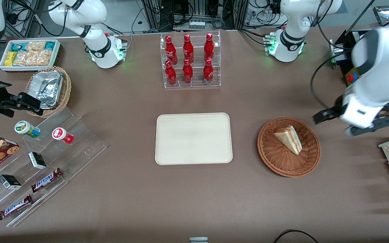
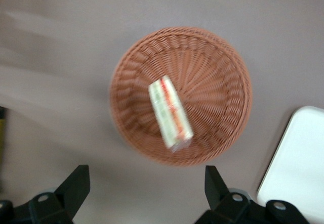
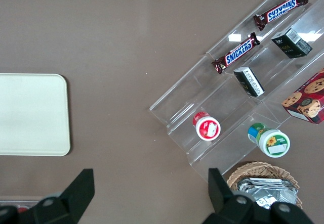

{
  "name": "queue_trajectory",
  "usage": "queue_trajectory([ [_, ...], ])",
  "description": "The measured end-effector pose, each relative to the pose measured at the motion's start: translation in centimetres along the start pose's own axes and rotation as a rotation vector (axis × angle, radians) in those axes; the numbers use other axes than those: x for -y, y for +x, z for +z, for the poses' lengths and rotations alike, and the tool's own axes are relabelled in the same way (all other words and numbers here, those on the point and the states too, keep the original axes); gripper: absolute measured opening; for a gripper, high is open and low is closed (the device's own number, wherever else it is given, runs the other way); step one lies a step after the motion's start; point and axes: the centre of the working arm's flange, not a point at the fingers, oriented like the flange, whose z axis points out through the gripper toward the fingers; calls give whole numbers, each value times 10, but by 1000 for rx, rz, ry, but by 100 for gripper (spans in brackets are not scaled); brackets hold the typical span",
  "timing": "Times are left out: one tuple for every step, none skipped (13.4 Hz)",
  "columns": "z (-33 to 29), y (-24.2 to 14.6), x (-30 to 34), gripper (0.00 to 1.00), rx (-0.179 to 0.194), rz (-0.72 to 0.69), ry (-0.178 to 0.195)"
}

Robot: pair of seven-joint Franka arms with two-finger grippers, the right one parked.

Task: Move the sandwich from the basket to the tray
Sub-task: 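Move the left gripper down over the wrapped sandwich in the wicker basket, then close the left gripper on the sandwich and lift it from the basket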

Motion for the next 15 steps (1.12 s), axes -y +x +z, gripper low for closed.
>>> queue_trajectory([
  [23,-8,-10,100,-18,-44,-11],
  [44,-15,-15,100,-33,-88,-23],
  [64,-22,-19,100,-47,-133,-35],
  [82,-27,-21,100,-58,-175,-47],
  [98,-31,-24,100,-61,-207,-54],
  [112,-34,-29,100,-55,-224,-51],
  [123,-36,-34,100,-49,-236,-43],
  [133,-36,-37,100,-49,-246,-37],
  [141,-36,-38,100,-51,-253,-36],
  [151,-37,-37,100,-53,-255,-36],
  [160,-38,-35,100,-54,-246,-25],
  [168,-39,-33,100,-56,-233,-6],
  [175,-40,-31,100,-55,-224,9],
  [179,-41,-30,100,-53,-219,17],
  [183,-41,-30,100,-48,-217,23],
])
